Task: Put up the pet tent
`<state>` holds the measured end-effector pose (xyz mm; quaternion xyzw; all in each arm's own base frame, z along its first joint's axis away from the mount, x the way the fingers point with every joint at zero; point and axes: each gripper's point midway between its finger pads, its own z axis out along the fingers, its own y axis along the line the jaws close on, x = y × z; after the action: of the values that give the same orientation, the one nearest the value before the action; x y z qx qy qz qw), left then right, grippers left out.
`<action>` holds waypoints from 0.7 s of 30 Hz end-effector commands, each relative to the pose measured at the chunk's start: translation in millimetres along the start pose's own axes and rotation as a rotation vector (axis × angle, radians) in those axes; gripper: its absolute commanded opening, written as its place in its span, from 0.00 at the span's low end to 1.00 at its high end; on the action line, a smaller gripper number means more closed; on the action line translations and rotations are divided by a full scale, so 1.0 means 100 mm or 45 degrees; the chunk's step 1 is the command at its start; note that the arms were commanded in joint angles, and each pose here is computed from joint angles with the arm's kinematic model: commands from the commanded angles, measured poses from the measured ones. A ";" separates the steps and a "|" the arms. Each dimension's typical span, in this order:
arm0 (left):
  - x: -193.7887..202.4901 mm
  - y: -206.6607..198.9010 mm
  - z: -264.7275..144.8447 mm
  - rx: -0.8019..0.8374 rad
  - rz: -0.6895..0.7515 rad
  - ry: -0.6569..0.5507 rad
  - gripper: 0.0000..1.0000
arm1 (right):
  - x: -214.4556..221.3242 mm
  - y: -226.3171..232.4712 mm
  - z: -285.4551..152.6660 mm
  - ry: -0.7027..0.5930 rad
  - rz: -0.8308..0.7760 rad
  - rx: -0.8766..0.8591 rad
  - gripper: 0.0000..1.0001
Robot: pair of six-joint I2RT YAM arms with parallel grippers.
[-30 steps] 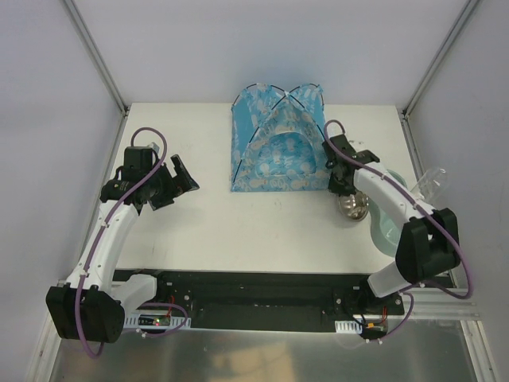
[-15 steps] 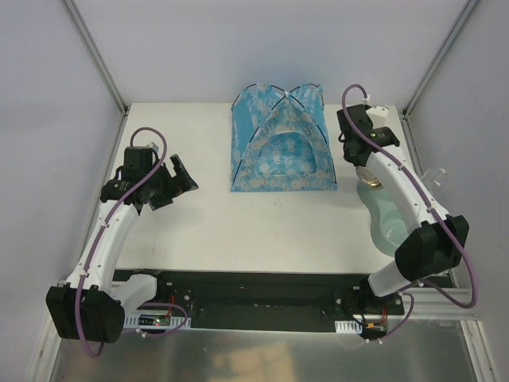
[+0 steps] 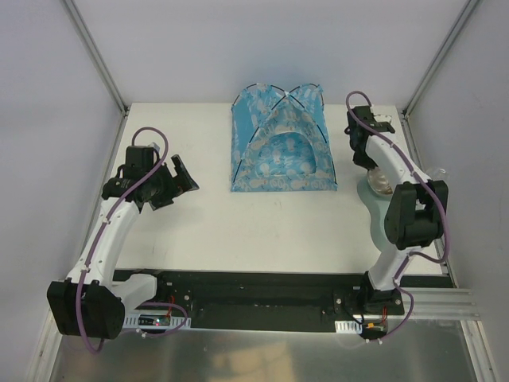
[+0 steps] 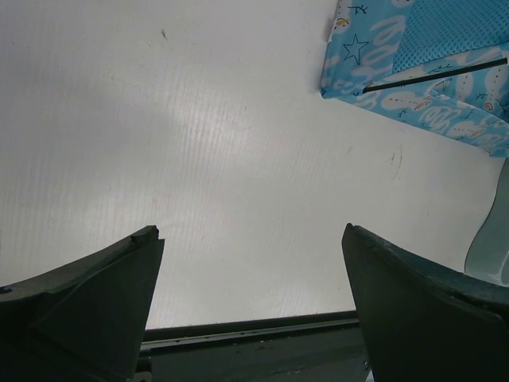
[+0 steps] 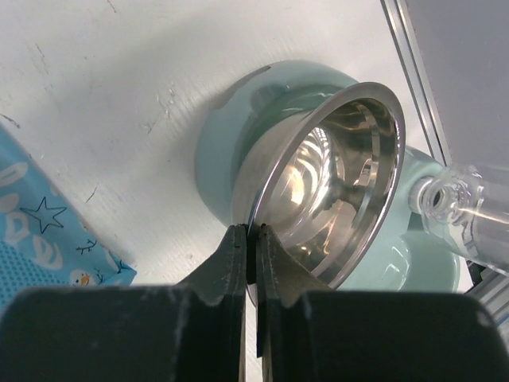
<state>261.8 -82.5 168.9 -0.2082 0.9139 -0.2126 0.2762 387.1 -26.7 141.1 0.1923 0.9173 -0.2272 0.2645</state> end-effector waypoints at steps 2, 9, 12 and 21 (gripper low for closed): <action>-0.08 -0.14 -0.07 0.059 0.037 -0.024 0.99 | -0.19 -0.01 0.06 -0.028 0.023 -0.004 0.00; -0.09 -0.15 -0.09 0.061 0.033 -0.030 0.99 | -0.09 -0.07 0.24 0.054 0.031 0.030 0.00; -0.08 -0.14 -0.09 0.058 0.032 -0.031 0.99 | -0.07 -0.12 0.28 0.075 0.045 0.056 0.01; -0.09 -0.15 -0.10 0.062 0.017 -0.038 0.99 | 0.01 -0.11 0.35 0.184 0.063 0.072 0.08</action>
<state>262.6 -82.7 168.5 -0.2087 0.9142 -0.2126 0.2746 395.2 -52.7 107.8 0.2198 0.9236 -0.2364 0.2069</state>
